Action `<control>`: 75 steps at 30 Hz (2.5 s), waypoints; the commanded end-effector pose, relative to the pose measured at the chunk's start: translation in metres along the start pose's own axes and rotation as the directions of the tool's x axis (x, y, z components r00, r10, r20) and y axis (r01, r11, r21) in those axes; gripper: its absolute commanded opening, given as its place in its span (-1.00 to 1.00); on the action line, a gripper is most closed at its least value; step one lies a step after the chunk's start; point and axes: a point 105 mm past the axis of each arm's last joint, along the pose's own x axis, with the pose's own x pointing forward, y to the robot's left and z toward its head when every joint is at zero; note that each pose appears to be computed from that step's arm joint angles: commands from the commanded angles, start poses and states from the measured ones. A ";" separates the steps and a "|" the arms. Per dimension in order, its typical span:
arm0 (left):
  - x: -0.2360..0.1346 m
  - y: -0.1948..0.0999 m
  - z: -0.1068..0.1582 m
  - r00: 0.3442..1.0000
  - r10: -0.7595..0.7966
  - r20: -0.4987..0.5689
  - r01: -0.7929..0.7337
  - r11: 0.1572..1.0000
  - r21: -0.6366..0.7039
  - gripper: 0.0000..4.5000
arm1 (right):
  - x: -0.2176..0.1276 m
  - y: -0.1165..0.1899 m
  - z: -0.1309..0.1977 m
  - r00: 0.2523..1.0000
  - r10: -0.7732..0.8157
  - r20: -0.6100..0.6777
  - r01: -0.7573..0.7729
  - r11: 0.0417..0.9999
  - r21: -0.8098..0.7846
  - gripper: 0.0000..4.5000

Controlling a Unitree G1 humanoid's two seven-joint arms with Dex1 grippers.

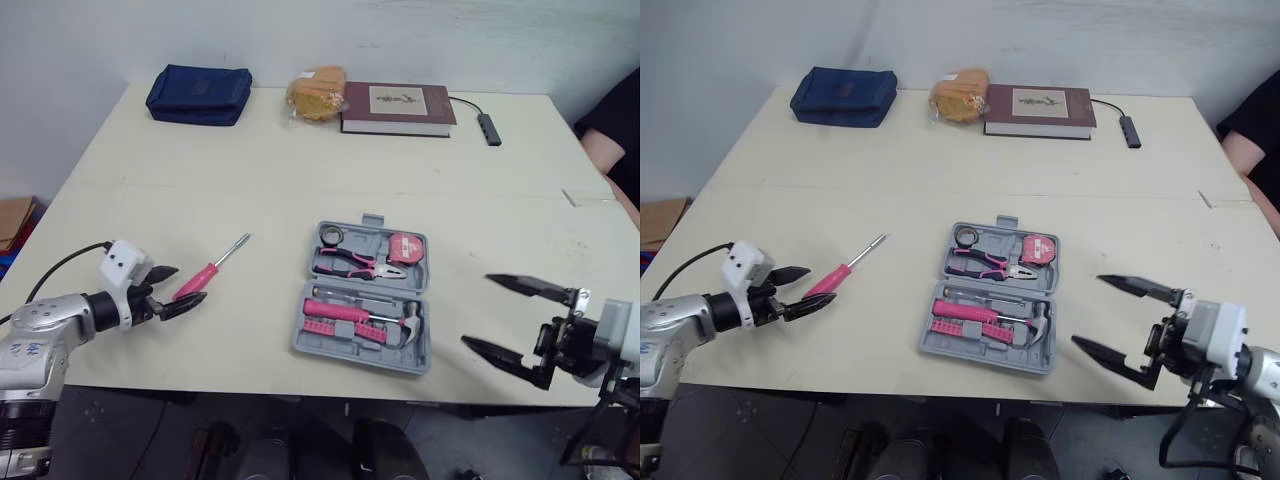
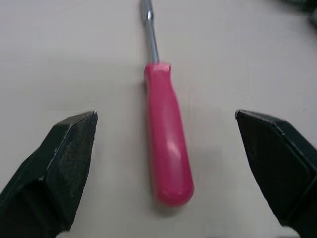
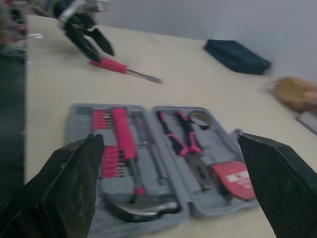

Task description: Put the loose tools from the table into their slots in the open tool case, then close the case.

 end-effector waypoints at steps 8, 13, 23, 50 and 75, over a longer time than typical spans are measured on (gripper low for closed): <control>0.039 -0.009 -0.009 0.996 0.053 -0.068 -0.052 0.999 0.003 0.00 | 0.013 0.025 -0.008 0.992 0.129 -0.009 -0.128 0.991 0.026 1.00; 0.034 -0.004 0.013 0.999 0.037 0.019 -0.038 0.997 0.062 -0.73 | 0.001 0.026 -0.013 0.996 0.088 -0.036 -0.087 0.996 0.017 1.00; 0.037 -0.112 0.102 0.754 -0.620 0.215 0.459 0.733 0.503 -0.73 | -0.016 0.025 -0.006 0.996 0.060 -0.067 -0.060 0.998 0.009 1.00; 0.099 -0.204 0.051 0.616 -0.744 -0.261 0.764 0.482 0.430 -0.73 | -0.012 0.045 0.008 0.990 -0.038 -0.134 0.051 0.994 0.095 1.00; 0.084 -0.209 0.085 0.485 -0.870 -0.088 0.754 0.365 0.546 0.33 | -0.011 0.043 0.004 0.988 -0.053 -0.142 0.069 0.992 0.109 1.00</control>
